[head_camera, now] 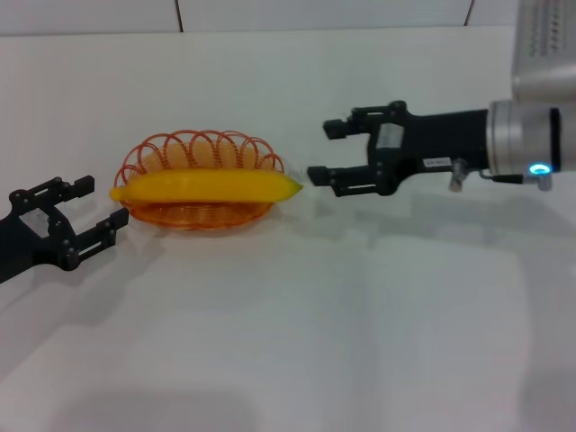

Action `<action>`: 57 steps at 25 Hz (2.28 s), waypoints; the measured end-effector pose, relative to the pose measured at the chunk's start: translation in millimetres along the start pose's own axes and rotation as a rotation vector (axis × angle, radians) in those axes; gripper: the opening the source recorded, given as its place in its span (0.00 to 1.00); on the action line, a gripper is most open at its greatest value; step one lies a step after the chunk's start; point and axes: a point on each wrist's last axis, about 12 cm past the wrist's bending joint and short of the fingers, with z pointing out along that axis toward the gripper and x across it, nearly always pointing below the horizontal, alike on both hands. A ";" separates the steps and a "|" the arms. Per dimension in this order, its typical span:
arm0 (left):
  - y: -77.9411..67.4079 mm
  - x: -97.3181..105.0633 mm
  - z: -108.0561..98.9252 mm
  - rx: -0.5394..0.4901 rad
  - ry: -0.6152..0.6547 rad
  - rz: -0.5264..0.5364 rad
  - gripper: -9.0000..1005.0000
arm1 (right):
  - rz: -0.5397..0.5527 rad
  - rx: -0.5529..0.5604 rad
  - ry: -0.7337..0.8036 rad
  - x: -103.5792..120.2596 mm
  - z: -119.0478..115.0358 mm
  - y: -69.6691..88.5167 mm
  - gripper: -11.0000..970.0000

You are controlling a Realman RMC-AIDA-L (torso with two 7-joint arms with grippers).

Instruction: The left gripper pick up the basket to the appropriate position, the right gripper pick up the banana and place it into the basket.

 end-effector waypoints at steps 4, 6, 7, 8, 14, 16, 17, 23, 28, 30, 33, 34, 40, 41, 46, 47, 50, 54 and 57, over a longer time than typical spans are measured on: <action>-0.5 1.0 -1.0 -0.002 0.002 -0.002 0.66 | 0.032 0.022 0.002 15.9 -8.0 -3.5 0.76; -0.8 1.7 -1.7 -0.003 0.003 -0.001 0.66 | 0.039 0.013 0.008 21.6 -10.8 -2.3 0.76; -1.0 1.9 -2.0 -0.003 0.003 0.000 0.66 | 0.041 0.007 0.012 23.7 -11.9 -1.3 0.76; -1.1 2.2 -2.3 -0.004 0.004 0.001 0.66 | 0.044 0.000 0.016 26.0 -13.1 0.0 0.76; -1.4 3.0 -3.2 -0.006 0.005 0.001 0.66 | 0.065 0.023 0.048 38.7 -23.3 -0.2 0.76; -1.4 3.0 -3.2 -0.006 0.005 0.002 0.66 | 0.073 0.037 0.060 42.5 -27.7 -1.5 0.76; -1.4 3.0 -3.2 -0.006 0.005 0.003 0.66 | 0.078 0.040 0.066 44.0 -28.9 -1.7 0.76; -1.9 3.6 -3.6 -0.006 0.006 0.001 0.66 | 0.103 0.055 0.101 54.5 -34.9 -1.7 0.76; -2.6 4.0 -3.3 -0.002 0.008 -0.001 0.66 | 0.123 0.066 0.115 60.2 -39.3 -1.0 0.76; -2.9 4.8 -3.1 0.000 0.014 -0.004 0.66 | 0.124 0.068 0.117 60.5 -40.4 -1.5 0.76; -5.2 7.7 -2.6 0.005 0.026 -0.012 0.66 | 0.124 0.068 0.117 60.6 -40.6 -1.6 0.76; -6.0 8.7 -2.5 0.008 0.029 -0.014 0.66 | 0.124 0.069 0.117 60.6 -40.6 -1.6 0.76; -11.1 10.5 -1.4 0.041 0.040 -0.013 0.66 | 0.134 0.073 0.118 60.4 -41.4 -2.4 0.76; -13.4 11.8 -2.9 0.043 0.036 -0.020 0.66 | 0.136 0.074 0.118 60.1 -41.6 -2.7 0.76; -26.2 19.6 -18.9 0.049 -0.001 -0.066 0.66 | 0.148 0.086 0.112 61.4 -44.9 -3.3 0.76; -28.0 20.0 -21.1 0.054 -0.008 -0.073 0.66 | 0.155 0.094 0.109 62.8 -47.1 -3.3 0.76; -32.2 22.2 -26.9 0.061 -0.017 -0.086 0.66 | 0.178 0.120 0.099 67.6 -54.1 -3.1 0.76; -33.7 26.2 -36.2 0.032 -0.023 -0.101 0.66 | 0.191 0.127 0.089 70.0 -58.4 -2.0 0.76; -33.0 26.7 -40.5 0.019 -0.028 -0.099 0.66 | 0.200 0.125 0.076 71.3 -62.0 -0.3 0.76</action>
